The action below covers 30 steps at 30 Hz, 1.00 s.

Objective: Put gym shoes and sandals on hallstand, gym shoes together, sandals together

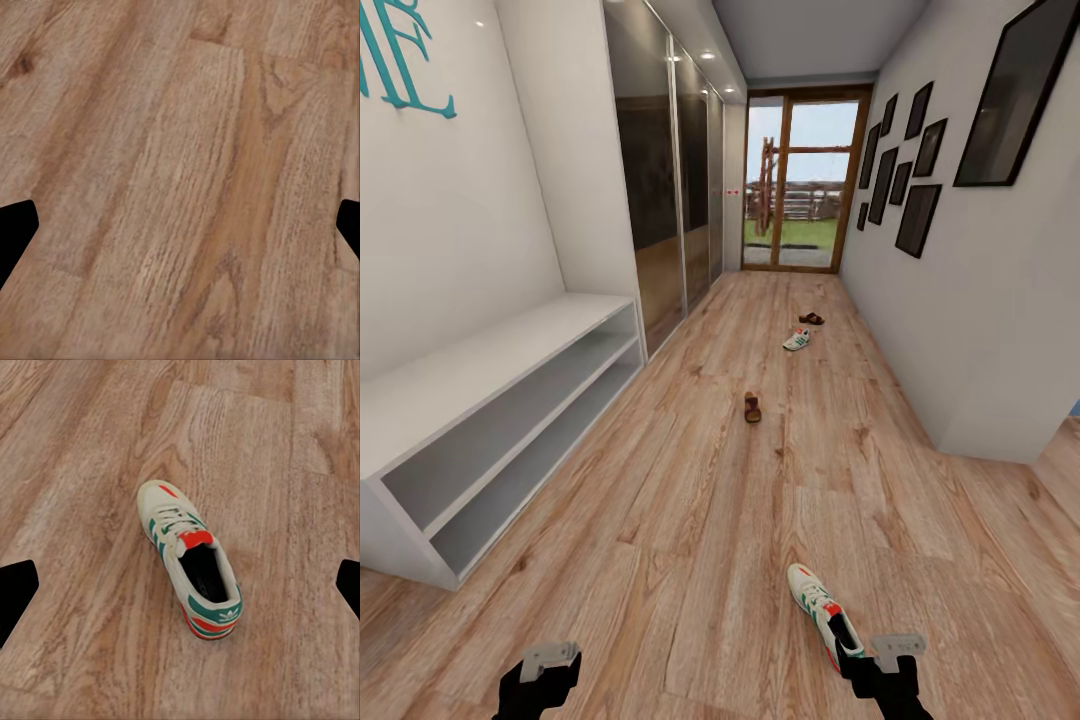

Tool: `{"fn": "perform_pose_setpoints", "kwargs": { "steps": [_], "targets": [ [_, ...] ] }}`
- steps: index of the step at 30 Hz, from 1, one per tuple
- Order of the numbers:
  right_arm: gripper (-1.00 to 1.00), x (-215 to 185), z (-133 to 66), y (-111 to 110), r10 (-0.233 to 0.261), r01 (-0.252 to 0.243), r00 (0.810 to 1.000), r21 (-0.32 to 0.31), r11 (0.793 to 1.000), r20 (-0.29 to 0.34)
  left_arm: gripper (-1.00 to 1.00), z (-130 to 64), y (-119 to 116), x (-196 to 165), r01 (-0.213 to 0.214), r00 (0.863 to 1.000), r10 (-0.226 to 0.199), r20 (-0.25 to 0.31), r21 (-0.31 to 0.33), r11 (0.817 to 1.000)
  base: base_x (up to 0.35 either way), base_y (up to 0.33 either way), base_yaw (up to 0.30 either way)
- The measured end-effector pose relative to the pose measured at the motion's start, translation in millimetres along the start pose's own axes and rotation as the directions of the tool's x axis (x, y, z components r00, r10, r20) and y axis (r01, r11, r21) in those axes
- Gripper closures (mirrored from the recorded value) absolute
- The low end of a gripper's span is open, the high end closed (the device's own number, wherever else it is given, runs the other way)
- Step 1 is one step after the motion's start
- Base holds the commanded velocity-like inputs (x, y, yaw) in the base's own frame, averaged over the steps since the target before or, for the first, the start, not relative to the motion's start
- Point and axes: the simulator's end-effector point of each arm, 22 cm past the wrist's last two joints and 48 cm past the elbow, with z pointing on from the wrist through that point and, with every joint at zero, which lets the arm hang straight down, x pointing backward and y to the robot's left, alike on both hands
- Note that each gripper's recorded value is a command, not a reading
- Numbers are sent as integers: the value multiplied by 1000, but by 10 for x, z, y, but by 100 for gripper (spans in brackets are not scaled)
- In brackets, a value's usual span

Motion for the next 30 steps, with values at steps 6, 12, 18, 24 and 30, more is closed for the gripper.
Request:
{"fn": "perform_pose_setpoints", "kwargs": {
  "steps": [6,12,18,24,30],
  "targets": [
    [-100,-2,1,-3,0,0,1000,1,1000,0,-100,0,-3,1,0,1000,0,0,0,1000,3,-124,0],
    [-100,-2,0,-2,0,0,1000,1,1000,0,-100,0,-3,-2,0,1000,0,1,0,1000,40,-93,0],
    [-100,-2,0,-1,0,0,1000,1,1000,0,-100,-1,-3,-2,0,1000,0,1,0,1000,68,-26,0],
    [-100,-3,1,-3,1,-1,1000,1,1000,1,-100,-3,-2,3,0,1000,0,1,0,1000,35,-8,0],
    [-100,-4,2,-4,1,-1,1000,2,1000,1,-100,-3,-2,2,1,1000,-1,1,0,1000,10,-2,0]
  ]
}}
